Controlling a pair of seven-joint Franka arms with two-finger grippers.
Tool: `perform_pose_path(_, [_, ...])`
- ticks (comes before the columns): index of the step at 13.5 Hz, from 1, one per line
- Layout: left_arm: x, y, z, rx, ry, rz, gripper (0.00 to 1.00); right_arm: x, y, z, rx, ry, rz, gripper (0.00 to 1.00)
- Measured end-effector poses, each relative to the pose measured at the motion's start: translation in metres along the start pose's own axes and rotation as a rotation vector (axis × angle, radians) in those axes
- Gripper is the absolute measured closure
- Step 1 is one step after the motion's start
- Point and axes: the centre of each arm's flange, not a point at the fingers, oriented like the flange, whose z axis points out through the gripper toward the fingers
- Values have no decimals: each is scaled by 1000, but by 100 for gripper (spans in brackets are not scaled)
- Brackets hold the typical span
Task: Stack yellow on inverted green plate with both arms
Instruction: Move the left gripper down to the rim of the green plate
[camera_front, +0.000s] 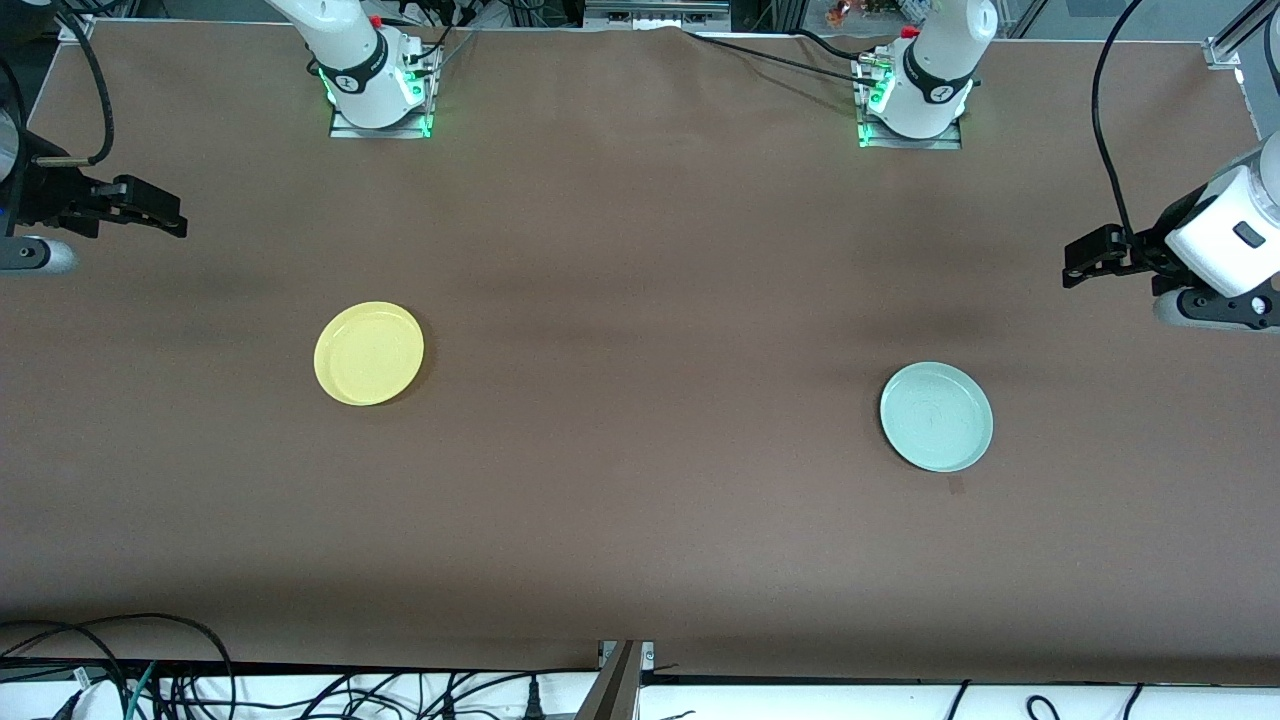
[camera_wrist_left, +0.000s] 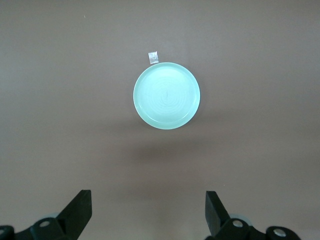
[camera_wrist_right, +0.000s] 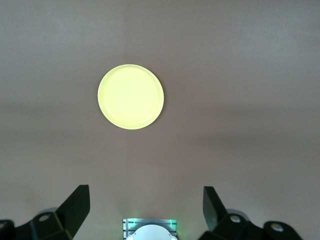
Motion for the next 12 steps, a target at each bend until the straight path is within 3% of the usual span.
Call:
perform_pose_path(6, [8,-19,32,-6,-7,-50,0,-1,8,1,2,-9,15,0])
perform_pose_path(12, [28,-21,105,-9,75,-55,0,-1,8,1,2,-9,15,0])
